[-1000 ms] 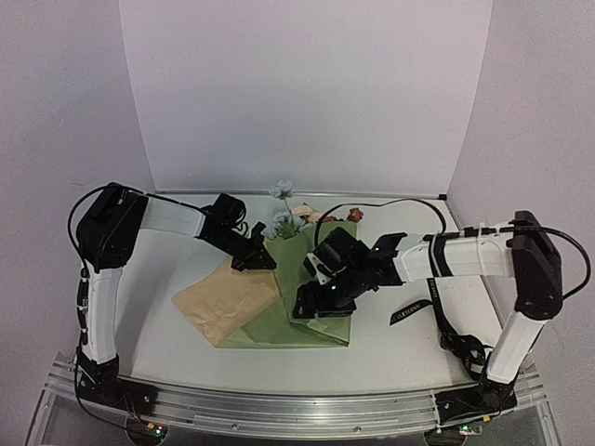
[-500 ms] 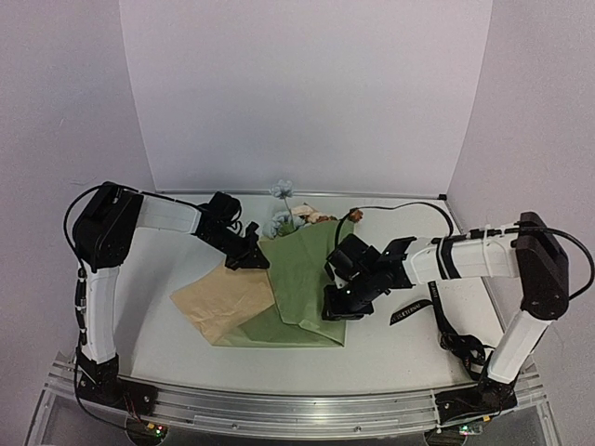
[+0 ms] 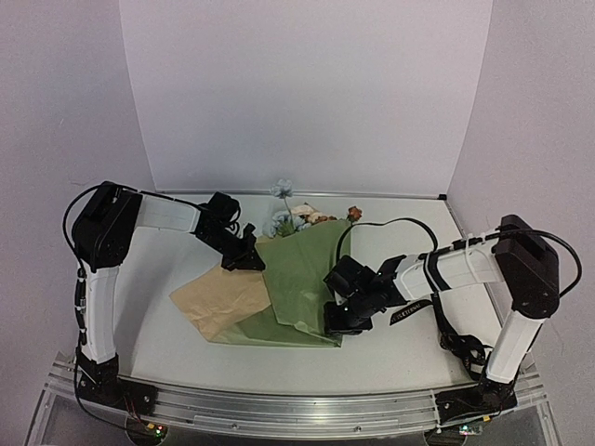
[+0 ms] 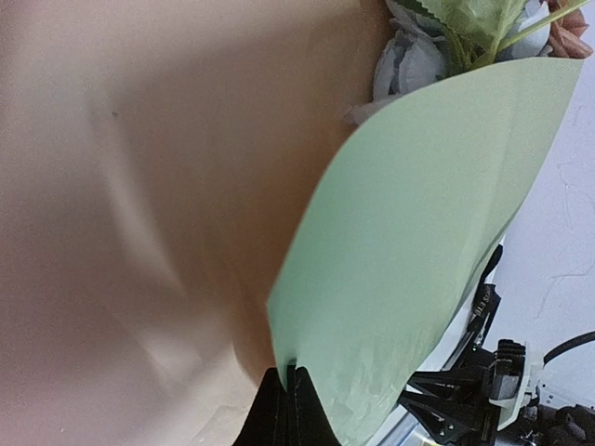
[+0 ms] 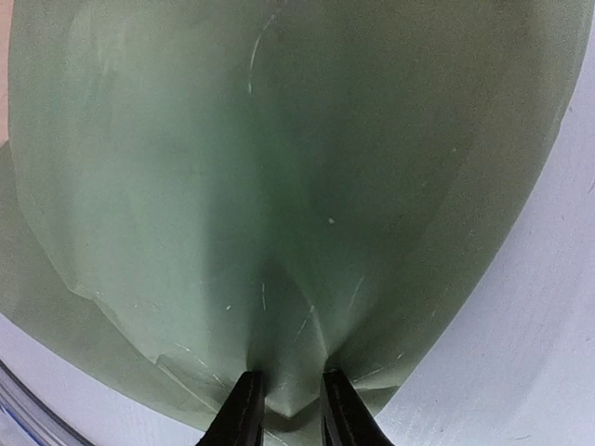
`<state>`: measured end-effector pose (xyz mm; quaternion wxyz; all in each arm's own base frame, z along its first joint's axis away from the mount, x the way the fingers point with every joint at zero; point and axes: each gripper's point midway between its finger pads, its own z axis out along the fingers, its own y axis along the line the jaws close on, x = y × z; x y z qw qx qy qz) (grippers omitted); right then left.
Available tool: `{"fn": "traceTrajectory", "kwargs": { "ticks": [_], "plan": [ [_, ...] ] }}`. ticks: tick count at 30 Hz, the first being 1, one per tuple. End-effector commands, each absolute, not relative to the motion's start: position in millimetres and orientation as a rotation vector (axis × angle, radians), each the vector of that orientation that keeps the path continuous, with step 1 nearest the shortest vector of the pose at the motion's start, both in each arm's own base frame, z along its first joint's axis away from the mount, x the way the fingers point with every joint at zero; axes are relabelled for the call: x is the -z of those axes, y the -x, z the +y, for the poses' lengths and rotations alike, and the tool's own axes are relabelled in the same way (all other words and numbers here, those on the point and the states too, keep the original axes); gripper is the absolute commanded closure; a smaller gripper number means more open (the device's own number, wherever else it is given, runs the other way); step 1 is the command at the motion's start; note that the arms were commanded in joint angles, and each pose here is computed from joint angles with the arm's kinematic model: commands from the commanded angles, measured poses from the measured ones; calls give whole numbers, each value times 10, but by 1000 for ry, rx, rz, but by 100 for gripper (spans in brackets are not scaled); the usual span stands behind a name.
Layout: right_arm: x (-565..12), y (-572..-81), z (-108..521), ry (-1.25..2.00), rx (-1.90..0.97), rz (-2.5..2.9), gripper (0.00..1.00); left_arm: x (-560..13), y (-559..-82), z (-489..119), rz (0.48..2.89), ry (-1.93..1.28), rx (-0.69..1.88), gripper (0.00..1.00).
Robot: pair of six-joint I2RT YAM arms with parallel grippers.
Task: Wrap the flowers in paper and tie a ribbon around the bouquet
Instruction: Fold the one-fourth-folded wrapping paper at the center of the board, then press the fold line on the 2/3-folded wrapping paper.
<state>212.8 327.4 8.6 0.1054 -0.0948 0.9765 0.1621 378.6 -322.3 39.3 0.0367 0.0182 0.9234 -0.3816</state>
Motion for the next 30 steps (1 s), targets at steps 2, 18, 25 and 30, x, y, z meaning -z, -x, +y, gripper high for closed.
{"fn": "traceTrajectory", "kwargs": {
  "ticks": [2, 18, 25, 30],
  "plan": [
    [81, -2095, 3223, 246, -390, 2879, 76, -721, -4029, -3207, 2737, -82, 1138, 100],
    [119, -2082, 3241, 143, -291, 2878, 79, -1542, -3690, -2990, 2631, -73, 1048, 61],
    [93, -2079, 3310, 90, -345, 2875, 79, -1327, -2847, -3651, 2680, -242, 1395, 84],
    [68, -2090, 3342, 57, -384, 2859, 79, -1148, -2539, -3924, 2683, -308, 1551, 86]
  ]
}}
